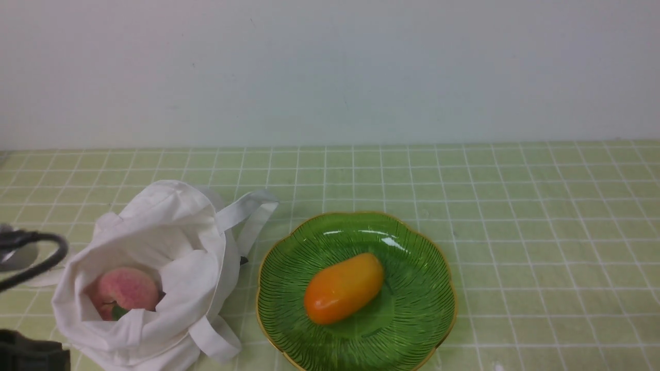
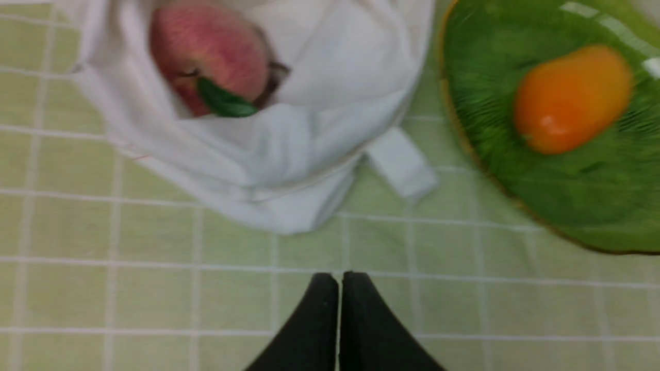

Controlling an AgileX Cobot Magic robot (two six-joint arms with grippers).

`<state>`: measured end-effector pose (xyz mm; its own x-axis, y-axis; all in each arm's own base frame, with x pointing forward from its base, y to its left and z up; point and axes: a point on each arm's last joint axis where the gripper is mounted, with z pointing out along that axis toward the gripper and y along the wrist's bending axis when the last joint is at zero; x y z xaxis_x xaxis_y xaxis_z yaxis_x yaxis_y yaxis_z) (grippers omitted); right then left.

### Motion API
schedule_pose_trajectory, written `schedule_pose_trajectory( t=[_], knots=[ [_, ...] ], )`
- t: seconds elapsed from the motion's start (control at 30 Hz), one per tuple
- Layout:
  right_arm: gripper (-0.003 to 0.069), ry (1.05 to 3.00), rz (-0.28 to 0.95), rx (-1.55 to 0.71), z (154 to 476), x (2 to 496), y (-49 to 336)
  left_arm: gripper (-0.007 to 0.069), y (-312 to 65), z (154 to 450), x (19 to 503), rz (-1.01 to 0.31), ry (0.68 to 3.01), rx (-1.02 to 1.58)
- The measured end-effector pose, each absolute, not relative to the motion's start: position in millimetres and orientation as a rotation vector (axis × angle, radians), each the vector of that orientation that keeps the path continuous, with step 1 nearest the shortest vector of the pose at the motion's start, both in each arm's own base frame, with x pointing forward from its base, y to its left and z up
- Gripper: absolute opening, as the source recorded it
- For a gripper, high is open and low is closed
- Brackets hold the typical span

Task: Take the fruit out of the bag on the green coffee tablecloth and place them on the plate.
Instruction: 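Reach into the cloth bag and grasp the peach with the left gripper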

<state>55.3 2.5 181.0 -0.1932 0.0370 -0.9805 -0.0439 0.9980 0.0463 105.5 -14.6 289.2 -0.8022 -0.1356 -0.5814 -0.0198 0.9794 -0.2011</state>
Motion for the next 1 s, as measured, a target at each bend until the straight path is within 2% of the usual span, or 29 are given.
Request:
schedule_pose_trajectory(
  t=[0.07,0.23,0.37,0.47,0.53,0.57,0.63,0.67,0.73,0.83,0.87,0.9,1.0],
  knots=[
    [-0.0015,1.764,0.073,-0.005,181.0,55.3,2.5,-0.0006,-8.5,296.0,138.4,-0.129,2.583,-0.080],
    [-0.0015,1.764,0.073,-0.005,181.0,55.3,2.5,0.0020,-8.7,294.5,184.0,-0.107,2.686,-0.078],
    [-0.0015,1.764,0.073,-0.005,181.0,55.3,2.5,0.0106,-10.8,284.1,223.5,-0.111,2.770,-0.079],
    [-0.0015,1.764,0.073,-0.005,181.0,55.3,2.5,0.0210,-15.5,271.4,244.6,-0.104,2.824,-0.044],
    [-0.0015,1.764,0.073,-0.005,181.0,55.3,2.5,0.0254,-18.1,268.2,250.5,-0.103,2.834,-0.021],
    [-0.0015,1.764,0.073,-0.005,181.0,55.3,2.5,0.0304,-23.4,263.1,259.0,-0.104,2.849,0.019],
    [-0.0015,1.764,0.073,-0.005,181.0,55.3,2.5,0.0346,-27.8,259.8,265.2,-0.101,2.856,0.058],
    [-0.0015,1.764,0.073,-0.005,181.0,55.3,2.5,0.0400,-33.2,254.6,274.8,-0.084,2.858,0.120],
    [-0.0015,1.764,0.073,-0.005,181.0,55.3,2.5,0.0444,-37.4,250.8,282.4,-0.044,2.859,0.197],
    [-0.0015,1.764,0.073,-0.005,181.0,55.3,2.5,0.0489,-35.6,238.9,292.2,0.093,2.873,0.309],
    [-0.0015,1.764,0.073,-0.005,181.0,55.3,2.5,0.0491,-35.7,238.1,292.5,0.093,2.875,0.309],
    [-0.0015,1.764,0.073,-0.005,181.0,55.3,2.5,0.0500,-31.5,232.7,297.0,0.170,2.875,0.355],
    [-0.0015,1.764,0.073,-0.005,181.0,55.3,2.5,0.0500,-30.7,223.3,303.5,0.209,2.870,0.386]
  ],
)
